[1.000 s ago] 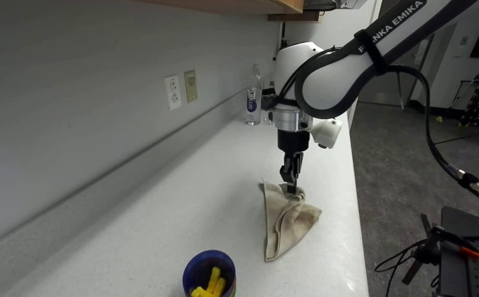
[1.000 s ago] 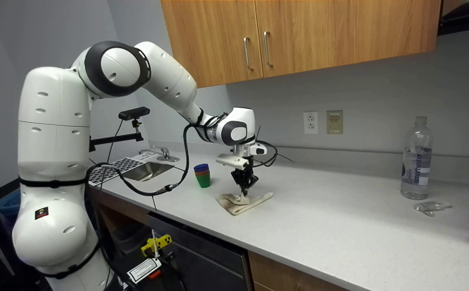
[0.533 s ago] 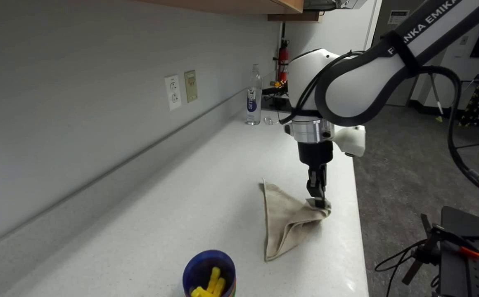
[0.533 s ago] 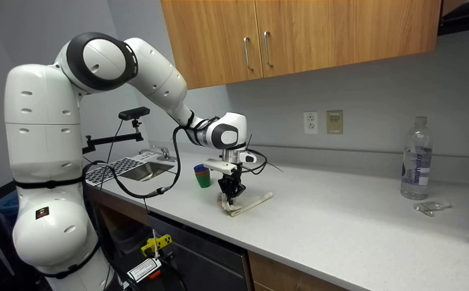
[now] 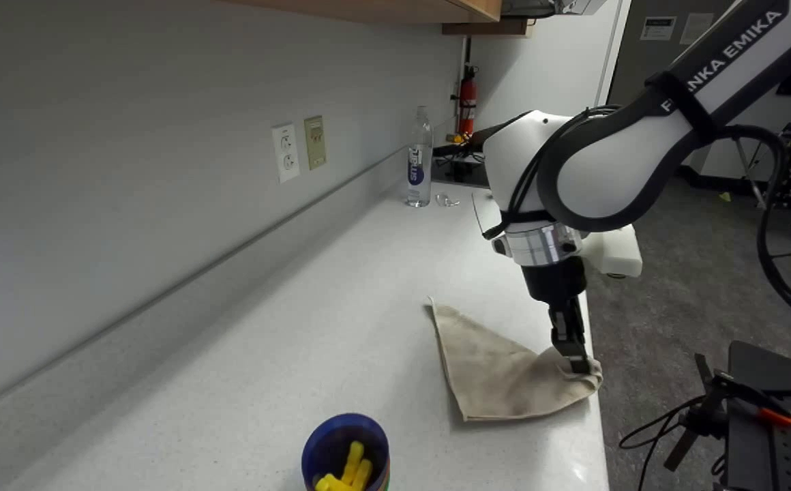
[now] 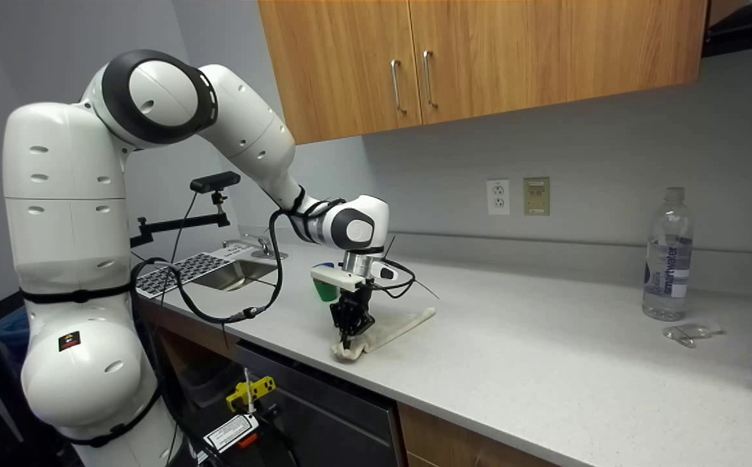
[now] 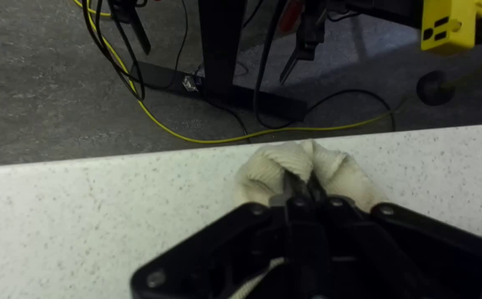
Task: Unfold the cloth
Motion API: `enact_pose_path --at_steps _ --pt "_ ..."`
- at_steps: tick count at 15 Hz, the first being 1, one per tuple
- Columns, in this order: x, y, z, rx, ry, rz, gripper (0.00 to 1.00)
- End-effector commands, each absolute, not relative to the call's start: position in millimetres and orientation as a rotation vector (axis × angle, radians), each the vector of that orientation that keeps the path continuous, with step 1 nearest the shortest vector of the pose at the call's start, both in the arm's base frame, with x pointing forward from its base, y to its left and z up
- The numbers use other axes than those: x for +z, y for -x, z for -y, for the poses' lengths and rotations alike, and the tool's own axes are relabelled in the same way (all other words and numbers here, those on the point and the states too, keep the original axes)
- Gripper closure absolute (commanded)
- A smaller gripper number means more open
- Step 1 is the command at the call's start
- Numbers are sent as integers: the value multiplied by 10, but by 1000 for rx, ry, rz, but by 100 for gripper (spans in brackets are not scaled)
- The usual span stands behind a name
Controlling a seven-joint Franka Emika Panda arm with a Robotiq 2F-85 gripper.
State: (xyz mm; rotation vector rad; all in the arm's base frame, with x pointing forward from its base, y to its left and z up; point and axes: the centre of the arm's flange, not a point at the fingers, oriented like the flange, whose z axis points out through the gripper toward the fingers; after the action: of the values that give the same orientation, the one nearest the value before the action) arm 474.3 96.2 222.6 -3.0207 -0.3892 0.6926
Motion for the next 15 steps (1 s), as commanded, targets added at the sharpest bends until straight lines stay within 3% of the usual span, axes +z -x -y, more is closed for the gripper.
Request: enact_pose_path --at_steps 1,6,7,9,15 --pt "2301 -4575 -969 757 3020 407 99" --pt "2249 -4485 -958 853 2973 400 99" --pt "2241 -4468 -956 878 2964 390 73" --pt "2241 -4432 -947 928 2944 397 65" --pt "2449 -4359 -893 989 2958 394 18"
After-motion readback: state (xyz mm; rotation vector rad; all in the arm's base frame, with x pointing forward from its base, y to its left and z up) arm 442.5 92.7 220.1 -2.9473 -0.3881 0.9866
